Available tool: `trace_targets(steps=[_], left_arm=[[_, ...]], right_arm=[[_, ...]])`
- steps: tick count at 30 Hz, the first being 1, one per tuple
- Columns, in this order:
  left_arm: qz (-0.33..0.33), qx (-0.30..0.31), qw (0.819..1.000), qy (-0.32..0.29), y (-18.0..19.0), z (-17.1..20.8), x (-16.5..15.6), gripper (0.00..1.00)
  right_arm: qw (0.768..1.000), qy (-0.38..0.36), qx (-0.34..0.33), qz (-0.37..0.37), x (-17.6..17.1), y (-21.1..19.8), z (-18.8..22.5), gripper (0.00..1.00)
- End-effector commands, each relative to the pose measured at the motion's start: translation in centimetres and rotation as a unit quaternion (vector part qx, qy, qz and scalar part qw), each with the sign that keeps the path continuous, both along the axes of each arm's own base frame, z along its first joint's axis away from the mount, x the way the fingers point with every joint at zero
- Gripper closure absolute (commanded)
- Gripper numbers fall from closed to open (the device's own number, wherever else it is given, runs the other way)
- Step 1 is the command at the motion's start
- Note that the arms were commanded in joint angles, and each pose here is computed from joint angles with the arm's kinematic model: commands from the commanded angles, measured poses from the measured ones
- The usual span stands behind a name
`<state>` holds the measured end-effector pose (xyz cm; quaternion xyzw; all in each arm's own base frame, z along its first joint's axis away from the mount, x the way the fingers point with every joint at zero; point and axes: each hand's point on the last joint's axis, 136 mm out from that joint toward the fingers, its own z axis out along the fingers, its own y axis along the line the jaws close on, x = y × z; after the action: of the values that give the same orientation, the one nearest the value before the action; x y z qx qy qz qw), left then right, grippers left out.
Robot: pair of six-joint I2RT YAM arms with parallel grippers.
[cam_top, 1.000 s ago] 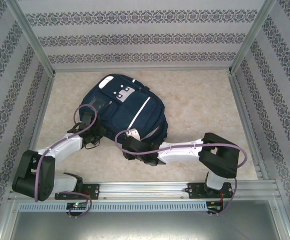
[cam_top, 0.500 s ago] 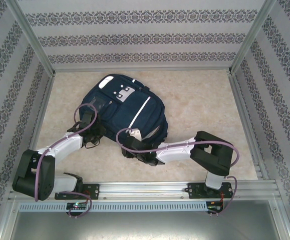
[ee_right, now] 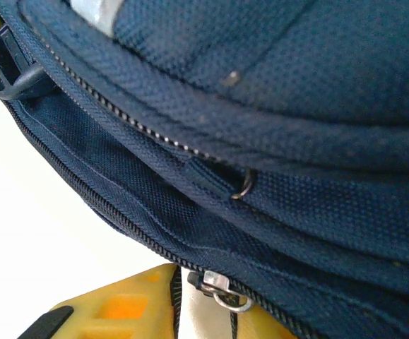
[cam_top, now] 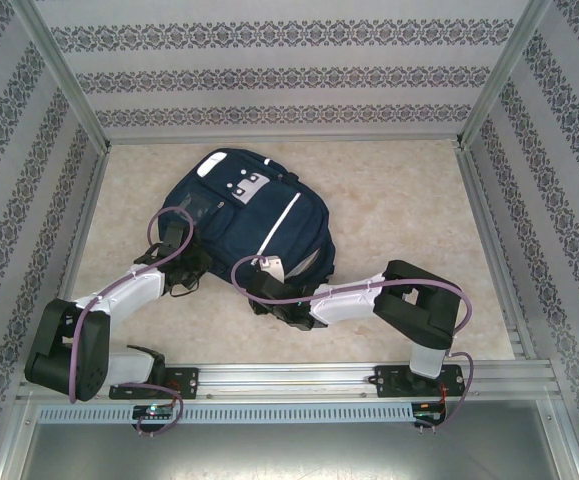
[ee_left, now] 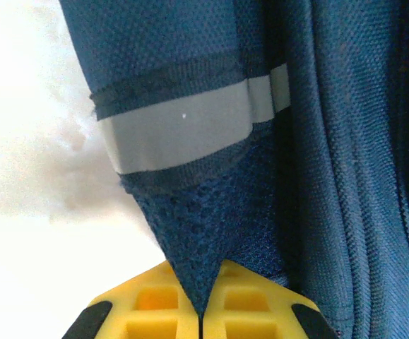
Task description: Pack the student bag
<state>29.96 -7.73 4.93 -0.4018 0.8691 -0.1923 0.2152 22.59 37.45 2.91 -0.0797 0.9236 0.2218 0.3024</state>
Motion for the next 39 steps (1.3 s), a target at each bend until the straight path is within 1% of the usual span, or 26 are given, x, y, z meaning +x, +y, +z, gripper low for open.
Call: trace_targets(steps=[1,2,6,8,11,15,17,19,20,22,23,32,36,39], left_arm=[[0.001,-0.009,1.000,-0.005,-0.1,0.7,0.5,1.00],[0.000,-0.008,1.000,-0.005,-0.1,0.8,0.5,1.00],[-0.001,-0.006,1.000,-0.005,0.0,0.8,0.5,1.00],[-0.001,-0.005,1.000,-0.004,0.0,0.8,0.4,1.00],[-0.002,-0.006,1.000,-0.004,-0.1,0.8,0.4,1.00],[-0.001,-0.007,1.000,-0.004,-0.1,0.7,0.4,1.00],[-0.001,-0.007,1.000,-0.004,0.0,0.7,0.5,1.00],[-0.001,-0.007,1.000,-0.005,-0.1,0.8,0.5,1.00],[-0.001,-0.008,1.000,-0.006,-0.1,0.8,0.5,1.00],[0.000,-0.009,1.000,-0.006,-0.1,0.7,0.5,1.00],[0.000,-0.009,1.000,-0.007,-0.1,0.8,0.6,1.00],[0.001,-0.006,1.000,-0.004,0.0,0.5,0.6,1.00],[0.004,0.009,1.000,-0.003,0.5,0.7,0.6,1.00],[0.011,0.029,0.999,0.006,1.5,1.0,0.4,1.00]], right_arm=[[0.999,-0.028,-0.010,-0.036,2.6,-0.7,0.1,0.72],[0.999,-0.024,-0.014,-0.042,2.6,-0.8,-0.3,0.67],[0.997,-0.010,-0.024,-0.066,2.7,-1.7,-1.5,0.59],[0.997,0.001,-0.026,-0.075,2.8,-2.1,-2.2,0.58],[0.997,-0.001,-0.026,-0.075,2.9,-2.0,-2.4,0.58],[0.997,-0.006,-0.024,-0.070,3.4,-1.8,-2.2,0.71],[0.997,-0.009,-0.024,-0.067,3.3,-1.7,-2.0,0.86],[0.997,-0.010,-0.026,-0.067,3.3,-1.9,-1.7,0.88],[0.997,-0.011,-0.028,-0.067,3.3,-2.0,-1.5,0.94],[0.997,-0.011,-0.031,-0.066,3.2,-2.2,-1.2,0.99],[0.997,-0.012,-0.030,-0.065,3.1,-2.4,-1.0,1.00],[0.998,-0.011,-0.030,-0.051,1.7,-3.2,1.0,1.00],[0.996,-0.003,-0.065,-0.064,1.2,-5.3,0.7,1.00],[0.991,0.005,-0.101,-0.083,0.8,-7.9,0.2,1.00]])
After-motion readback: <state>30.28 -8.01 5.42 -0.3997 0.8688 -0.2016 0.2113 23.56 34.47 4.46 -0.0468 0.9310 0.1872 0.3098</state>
